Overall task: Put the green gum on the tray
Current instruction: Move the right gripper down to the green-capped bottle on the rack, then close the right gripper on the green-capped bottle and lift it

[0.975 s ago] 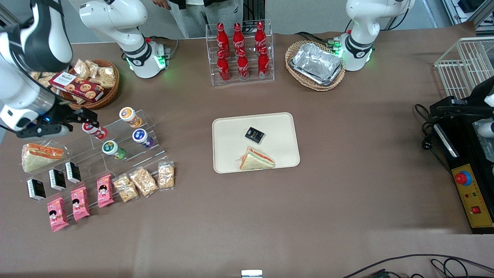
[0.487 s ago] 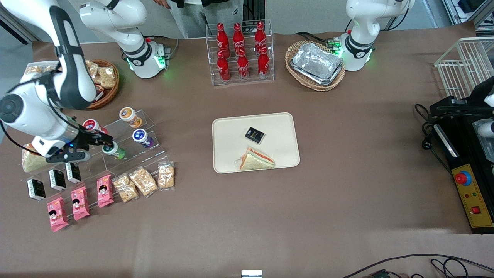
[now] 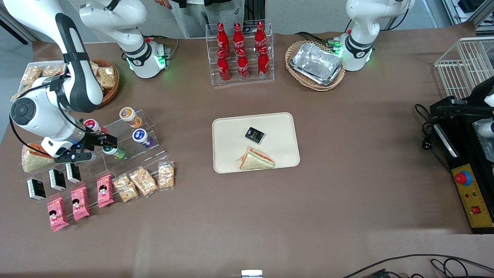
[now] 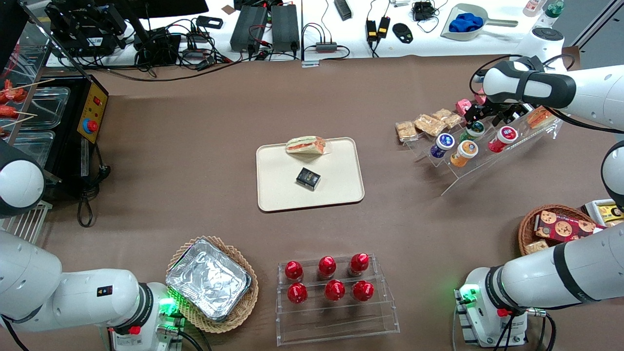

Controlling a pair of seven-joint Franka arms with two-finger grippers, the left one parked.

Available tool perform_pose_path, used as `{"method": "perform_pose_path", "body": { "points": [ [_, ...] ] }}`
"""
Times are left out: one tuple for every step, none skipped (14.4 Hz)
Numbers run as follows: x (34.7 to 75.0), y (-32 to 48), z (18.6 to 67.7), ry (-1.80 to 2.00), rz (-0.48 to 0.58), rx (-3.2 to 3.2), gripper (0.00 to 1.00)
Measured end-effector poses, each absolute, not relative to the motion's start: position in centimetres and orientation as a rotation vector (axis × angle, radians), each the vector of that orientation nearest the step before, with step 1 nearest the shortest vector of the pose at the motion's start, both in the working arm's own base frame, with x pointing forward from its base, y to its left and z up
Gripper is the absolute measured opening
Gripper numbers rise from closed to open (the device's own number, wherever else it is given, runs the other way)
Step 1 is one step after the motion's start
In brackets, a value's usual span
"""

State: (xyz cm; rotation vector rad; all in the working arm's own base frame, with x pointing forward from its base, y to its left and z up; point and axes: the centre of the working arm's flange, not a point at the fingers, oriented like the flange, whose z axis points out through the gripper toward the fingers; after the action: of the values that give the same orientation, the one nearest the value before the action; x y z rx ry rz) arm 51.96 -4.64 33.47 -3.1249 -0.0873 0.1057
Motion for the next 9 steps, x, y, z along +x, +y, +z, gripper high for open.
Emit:
{"method": "perform_pose_path", "body": {
  "points": [
    [52.0, -4.5, 33.4, -0.090, 0.107, -3.125, 1.00],
    [51.9, -4.4, 33.4, -0.094, 0.108, -3.124, 1.00],
    [51.9, -4.3, 33.3, -0.097, 0.111, -3.124, 1.00],
    [51.8, -4.1, 33.2, -0.102, 0.116, -3.123, 1.00],
    [51.8, -3.9, 33.0, -0.110, 0.122, -3.123, 1.00],
    [51.8, -3.5, 32.8, -0.120, 0.128, -3.123, 0.98],
    [51.7, -3.3, 32.6, -0.127, 0.134, -3.122, 0.97],
    [51.6, -3.1, 32.4, -0.132, 0.142, -3.121, 0.96],
    [51.5, -2.9, 32.2, -0.137, 0.150, -3.120, 0.93]
  ]
}}
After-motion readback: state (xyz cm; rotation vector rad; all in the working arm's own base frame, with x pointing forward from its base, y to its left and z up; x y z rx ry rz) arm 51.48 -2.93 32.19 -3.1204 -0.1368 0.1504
